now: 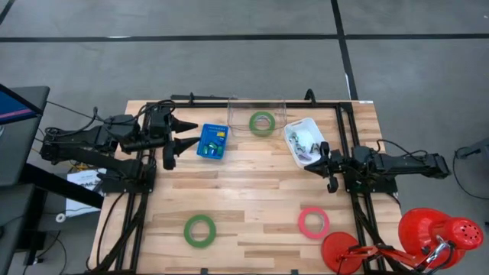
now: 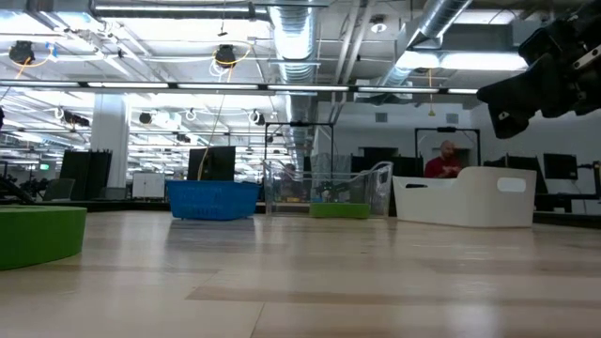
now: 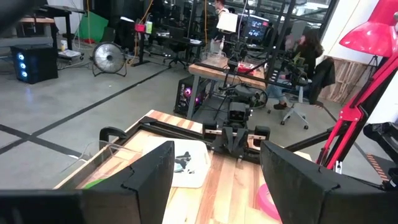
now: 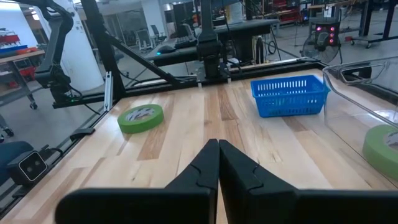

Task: Pick and place Stapler, Stapler remover, tape
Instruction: Put the green tape into the transparent bin

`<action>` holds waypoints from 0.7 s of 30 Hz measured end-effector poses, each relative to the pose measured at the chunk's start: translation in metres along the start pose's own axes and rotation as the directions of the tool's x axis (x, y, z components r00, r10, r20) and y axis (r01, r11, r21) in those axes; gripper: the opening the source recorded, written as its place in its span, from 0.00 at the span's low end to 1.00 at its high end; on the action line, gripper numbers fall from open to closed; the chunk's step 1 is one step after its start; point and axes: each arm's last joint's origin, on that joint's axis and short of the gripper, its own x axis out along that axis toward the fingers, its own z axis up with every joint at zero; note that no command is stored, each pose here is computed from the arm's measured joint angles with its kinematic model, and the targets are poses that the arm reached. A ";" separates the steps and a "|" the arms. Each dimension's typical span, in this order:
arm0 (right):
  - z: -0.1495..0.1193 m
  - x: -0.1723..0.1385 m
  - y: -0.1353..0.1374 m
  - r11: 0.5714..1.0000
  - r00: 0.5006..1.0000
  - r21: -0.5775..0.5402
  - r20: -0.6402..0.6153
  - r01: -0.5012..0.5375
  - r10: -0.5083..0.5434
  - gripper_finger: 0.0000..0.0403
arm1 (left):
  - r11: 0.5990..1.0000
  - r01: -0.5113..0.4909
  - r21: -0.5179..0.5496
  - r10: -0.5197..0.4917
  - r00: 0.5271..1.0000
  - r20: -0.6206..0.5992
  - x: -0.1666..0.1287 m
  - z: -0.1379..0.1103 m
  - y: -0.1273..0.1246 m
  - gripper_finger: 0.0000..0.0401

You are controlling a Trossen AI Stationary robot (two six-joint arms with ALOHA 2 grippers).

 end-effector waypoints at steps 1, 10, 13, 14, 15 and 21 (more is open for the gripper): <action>0.000 0.000 0.000 1.000 1.000 0.000 0.000 0.000 0.000 0.00 | 1.000 0.001 -0.001 -0.001 1.000 0.003 0.000 0.000 0.000 0.57; 0.000 0.000 0.000 1.000 1.000 0.000 0.000 0.000 0.000 0.00 | 1.000 0.002 -0.003 -0.002 1.000 0.009 0.000 0.001 0.000 0.57; 0.000 0.000 0.000 1.000 1.000 0.000 0.000 0.000 0.000 0.00 | 1.000 0.002 -0.003 -0.002 1.000 0.009 0.000 0.001 0.000 0.57; 0.000 0.000 0.000 1.000 1.000 0.000 0.000 0.000 0.000 0.00 | 1.000 0.002 -0.004 -0.002 1.000 0.010 0.000 0.001 0.000 0.57; 0.000 0.000 0.000 1.000 1.000 0.000 0.000 0.000 0.000 0.00 | 1.000 0.002 -0.004 -0.002 1.000 0.012 0.000 0.001 0.000 0.57; 0.000 0.000 0.000 1.000 1.000 0.000 0.000 0.000 0.000 0.00 | 1.000 0.004 -0.006 -0.004 1.000 0.018 0.000 0.002 0.000 0.57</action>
